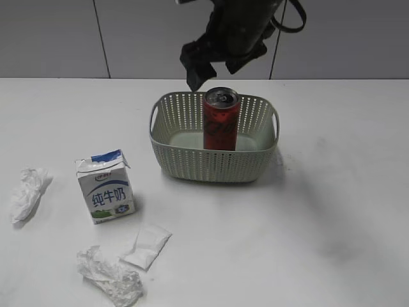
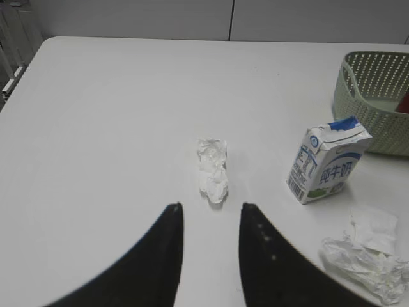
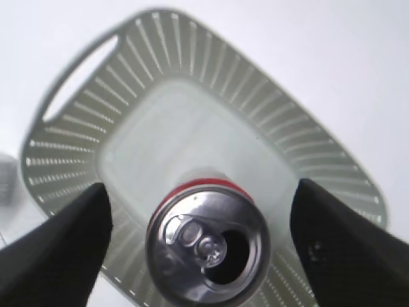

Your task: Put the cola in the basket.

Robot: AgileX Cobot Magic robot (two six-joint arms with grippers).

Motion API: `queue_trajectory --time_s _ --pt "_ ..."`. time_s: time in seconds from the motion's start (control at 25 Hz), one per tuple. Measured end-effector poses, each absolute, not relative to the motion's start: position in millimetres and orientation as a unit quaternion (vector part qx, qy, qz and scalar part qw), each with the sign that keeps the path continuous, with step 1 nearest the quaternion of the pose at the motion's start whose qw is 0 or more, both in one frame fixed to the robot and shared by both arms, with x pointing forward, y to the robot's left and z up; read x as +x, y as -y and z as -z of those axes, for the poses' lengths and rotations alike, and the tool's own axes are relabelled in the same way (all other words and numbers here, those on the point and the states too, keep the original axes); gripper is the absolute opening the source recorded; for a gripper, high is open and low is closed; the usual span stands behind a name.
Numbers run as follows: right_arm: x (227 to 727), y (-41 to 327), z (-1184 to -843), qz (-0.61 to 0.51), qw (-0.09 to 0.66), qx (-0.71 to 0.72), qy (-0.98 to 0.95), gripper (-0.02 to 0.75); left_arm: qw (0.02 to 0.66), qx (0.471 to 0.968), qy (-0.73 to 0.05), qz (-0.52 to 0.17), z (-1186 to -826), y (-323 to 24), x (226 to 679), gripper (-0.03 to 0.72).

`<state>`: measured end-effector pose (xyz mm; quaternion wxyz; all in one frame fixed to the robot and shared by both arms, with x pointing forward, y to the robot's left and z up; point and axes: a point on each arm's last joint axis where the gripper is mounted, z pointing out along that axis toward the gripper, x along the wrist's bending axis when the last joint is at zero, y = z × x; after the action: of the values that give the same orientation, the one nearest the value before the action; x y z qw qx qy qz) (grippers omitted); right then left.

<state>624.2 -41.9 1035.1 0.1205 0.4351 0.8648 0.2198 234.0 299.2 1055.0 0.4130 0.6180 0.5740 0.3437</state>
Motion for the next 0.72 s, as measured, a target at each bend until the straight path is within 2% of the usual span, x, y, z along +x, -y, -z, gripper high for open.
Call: queue_trajectory --time_s 0.12,0.2,0.4,0.56,0.72 --pt "631.7 48.2 -1058.5 -0.234 0.127 0.444 -0.856 0.667 0.413 0.618 -0.574 -0.344 -1055.0 -299.2 234.0 0.221" --pt "640.8 65.2 -1067.1 -0.237 0.132 0.462 -0.844 0.667 0.413 0.618 -0.574 -0.344 -1055.0 -299.2 234.0 0.221" --pt "671.8 153.0 -1072.5 -0.203 0.141 0.549 -0.799 0.659 0.413 0.618 -0.574 -0.344 -1055.0 -299.2 234.0 0.221" --pt "672.8 221.2 -1089.9 -0.195 0.167 0.603 -0.755 0.648 0.413 0.618 -0.574 -0.344 -1055.0 -299.2 234.0 0.221" --pt "653.7 260.1 -1108.9 -0.175 0.182 0.631 -0.734 0.635 0.413 0.618 -0.574 -0.344 -1055.0 -299.2 234.0 0.221"
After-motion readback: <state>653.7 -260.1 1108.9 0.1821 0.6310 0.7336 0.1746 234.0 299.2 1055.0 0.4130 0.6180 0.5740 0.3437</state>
